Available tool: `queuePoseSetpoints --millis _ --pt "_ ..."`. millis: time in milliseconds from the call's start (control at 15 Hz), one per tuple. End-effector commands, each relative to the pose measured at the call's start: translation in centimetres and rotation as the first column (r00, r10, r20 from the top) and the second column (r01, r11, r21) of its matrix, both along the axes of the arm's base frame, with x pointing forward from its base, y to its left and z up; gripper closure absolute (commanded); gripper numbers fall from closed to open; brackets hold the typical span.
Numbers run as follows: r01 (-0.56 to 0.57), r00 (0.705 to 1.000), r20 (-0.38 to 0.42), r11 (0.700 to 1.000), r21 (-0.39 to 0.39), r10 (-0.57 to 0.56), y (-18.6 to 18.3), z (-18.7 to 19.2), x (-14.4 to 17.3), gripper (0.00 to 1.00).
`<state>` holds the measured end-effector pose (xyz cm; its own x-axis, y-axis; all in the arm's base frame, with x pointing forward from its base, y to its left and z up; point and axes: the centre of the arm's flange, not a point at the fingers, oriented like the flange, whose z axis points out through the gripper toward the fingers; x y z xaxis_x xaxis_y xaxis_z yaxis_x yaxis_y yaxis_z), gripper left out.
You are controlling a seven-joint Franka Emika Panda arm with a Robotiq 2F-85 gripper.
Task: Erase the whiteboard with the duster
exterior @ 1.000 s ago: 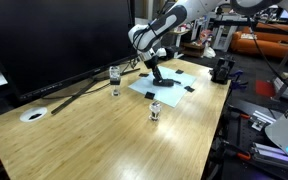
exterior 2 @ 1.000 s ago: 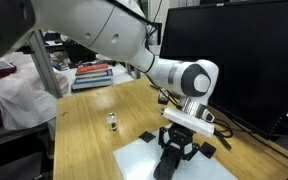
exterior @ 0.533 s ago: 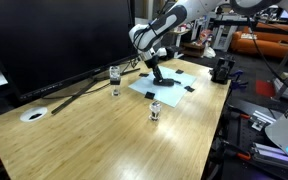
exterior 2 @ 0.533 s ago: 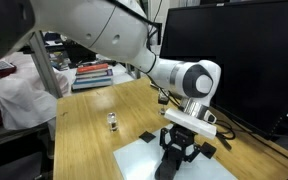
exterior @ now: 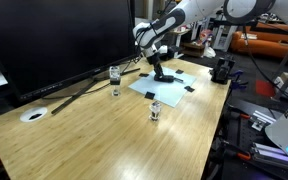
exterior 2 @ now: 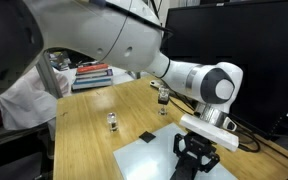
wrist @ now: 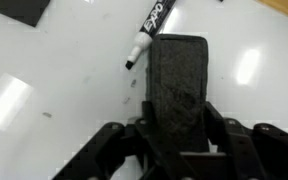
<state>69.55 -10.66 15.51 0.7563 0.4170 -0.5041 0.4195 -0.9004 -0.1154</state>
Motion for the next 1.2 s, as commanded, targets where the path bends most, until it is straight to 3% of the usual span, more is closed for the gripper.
queuePoseSetpoints --millis 0,533,1133 --pt "0.036 0.999 0.008 0.999 -0.001 -0.036 -1.8 -1.0 3.0 0.74" --pt "0.000 1.000 -0.026 1.000 0.026 0.001 -0.3 -1.6 3.4 0.74" --pt "-0.108 0.985 -0.127 0.992 0.066 0.115 8.5 -2.5 -4.3 0.74"
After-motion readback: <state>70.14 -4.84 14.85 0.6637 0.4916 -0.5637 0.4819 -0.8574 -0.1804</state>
